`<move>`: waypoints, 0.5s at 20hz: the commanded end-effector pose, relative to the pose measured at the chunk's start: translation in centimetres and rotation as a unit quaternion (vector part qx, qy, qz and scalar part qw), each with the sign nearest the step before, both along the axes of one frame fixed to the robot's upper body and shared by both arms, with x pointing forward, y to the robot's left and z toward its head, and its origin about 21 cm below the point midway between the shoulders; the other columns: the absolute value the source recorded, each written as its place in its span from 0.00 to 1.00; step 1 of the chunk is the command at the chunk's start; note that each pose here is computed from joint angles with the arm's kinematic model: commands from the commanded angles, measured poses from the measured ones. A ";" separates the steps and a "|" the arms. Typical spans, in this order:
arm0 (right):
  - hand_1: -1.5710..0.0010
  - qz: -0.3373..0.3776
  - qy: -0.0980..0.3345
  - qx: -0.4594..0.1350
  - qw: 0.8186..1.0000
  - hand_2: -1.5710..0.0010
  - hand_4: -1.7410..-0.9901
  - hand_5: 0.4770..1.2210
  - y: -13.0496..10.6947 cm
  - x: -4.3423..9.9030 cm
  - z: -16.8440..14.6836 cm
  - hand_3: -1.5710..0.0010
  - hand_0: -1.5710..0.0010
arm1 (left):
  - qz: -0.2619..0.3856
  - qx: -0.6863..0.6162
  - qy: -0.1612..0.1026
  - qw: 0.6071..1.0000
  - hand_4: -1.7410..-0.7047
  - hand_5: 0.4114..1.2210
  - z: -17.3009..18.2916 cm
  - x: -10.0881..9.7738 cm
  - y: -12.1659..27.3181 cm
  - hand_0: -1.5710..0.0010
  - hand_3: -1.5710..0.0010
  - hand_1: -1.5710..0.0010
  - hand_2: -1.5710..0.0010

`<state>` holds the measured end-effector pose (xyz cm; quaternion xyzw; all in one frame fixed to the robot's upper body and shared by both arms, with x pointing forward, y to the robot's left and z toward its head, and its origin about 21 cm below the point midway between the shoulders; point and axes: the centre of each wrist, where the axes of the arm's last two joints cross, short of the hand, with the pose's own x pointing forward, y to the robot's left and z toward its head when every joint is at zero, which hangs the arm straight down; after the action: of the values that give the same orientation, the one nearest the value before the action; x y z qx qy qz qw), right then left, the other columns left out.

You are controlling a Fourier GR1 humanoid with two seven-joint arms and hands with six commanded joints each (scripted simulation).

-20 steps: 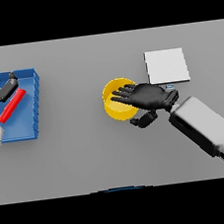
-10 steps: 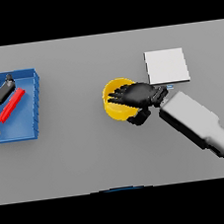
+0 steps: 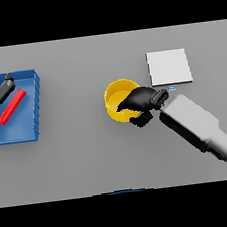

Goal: Pick up the red beaker and tilt it to pour out 1 green nut into yellow bowl. Pick up the yellow bowl and place it on the metallic measuring scale.

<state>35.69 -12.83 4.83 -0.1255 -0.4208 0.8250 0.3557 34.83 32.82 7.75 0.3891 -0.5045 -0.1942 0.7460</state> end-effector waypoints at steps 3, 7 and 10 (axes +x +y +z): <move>0.37 0.014 0.015 0.009 1.000 0.39 0.30 0.79 0.1 0.4 0.2 0.65 0.37 | -0.006 0.003 -0.005 1.000 0.95 0.36 -0.1 -0.1 -0.3 1.00 1.00 1.00 1.00; 0.15 0.005 0.022 0.004 1.000 0.23 0.13 0.91 -0.2 0.1 0.2 0.29 0.15 | -0.009 0.010 -0.004 1.000 0.96 0.35 0.2 -0.2 0.0 1.00 1.00 1.00 1.00; 0.08 0.010 0.022 0.007 1.000 0.19 0.06 0.96 -0.4 0.4 0.3 0.16 0.08 | -0.013 0.010 -0.001 1.000 0.97 0.34 -0.1 -0.4 -0.2 1.00 1.00 1.00 1.00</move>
<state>36.06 -13.16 5.16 -0.0997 -0.4223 0.8274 0.3565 34.43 32.65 7.63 0.3897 -0.5088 -0.2091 0.7387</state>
